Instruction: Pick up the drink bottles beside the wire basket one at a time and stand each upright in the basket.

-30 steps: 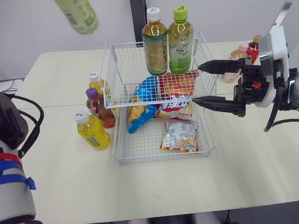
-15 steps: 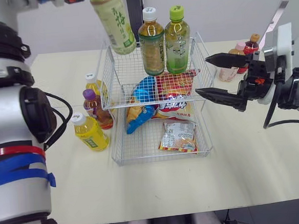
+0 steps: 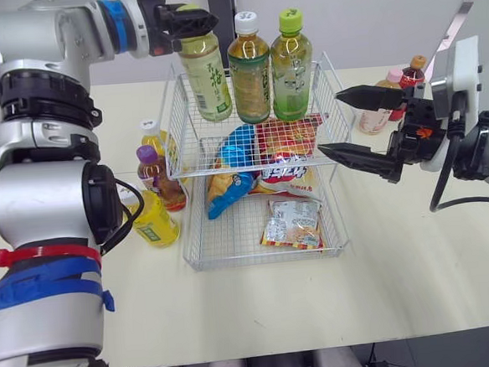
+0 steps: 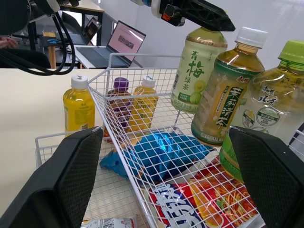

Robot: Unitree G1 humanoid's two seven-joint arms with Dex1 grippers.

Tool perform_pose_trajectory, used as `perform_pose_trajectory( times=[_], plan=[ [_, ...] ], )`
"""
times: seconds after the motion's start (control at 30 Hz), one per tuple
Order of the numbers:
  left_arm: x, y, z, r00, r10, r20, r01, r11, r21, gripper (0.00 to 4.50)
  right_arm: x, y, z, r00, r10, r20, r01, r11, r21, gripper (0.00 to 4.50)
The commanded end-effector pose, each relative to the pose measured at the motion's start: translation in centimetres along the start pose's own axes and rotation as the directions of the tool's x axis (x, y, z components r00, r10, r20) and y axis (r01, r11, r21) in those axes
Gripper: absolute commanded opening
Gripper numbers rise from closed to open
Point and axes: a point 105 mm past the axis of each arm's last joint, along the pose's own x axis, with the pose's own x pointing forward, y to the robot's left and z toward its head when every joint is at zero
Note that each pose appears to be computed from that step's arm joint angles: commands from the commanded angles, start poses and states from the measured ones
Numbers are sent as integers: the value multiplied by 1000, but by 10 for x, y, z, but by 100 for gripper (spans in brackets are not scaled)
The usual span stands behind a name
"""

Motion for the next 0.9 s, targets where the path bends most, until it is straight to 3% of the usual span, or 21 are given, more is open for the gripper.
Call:
perform_pose_trajectory(
  times=[0.03, 0.1, 0.43, 0.9],
  plan=[
    [-1, -2, 12, 1000, 5, 25, -7, 998, 69, 138, -5, 0, 12, 999, -18, 28, 19, 999, -42, 450],
    [0, -1, 9, 1000, 5, 14, -6, 998, 62, 138, -5, 0, 11, 999, -19, 28, 20, 999, -41, 450],
    [0, -5, 6, 999, -32, 4, 31, 996, 82, 444, -5, 0, 10, 999, -20, 30, 21, 999, -36, 450],
    [-56, -3, 42, 994, -25, 103, 15, 995, 96, 448, -8, -4, 8, 999, -37, 25, 37, 999, -35, 450]
  ],
)
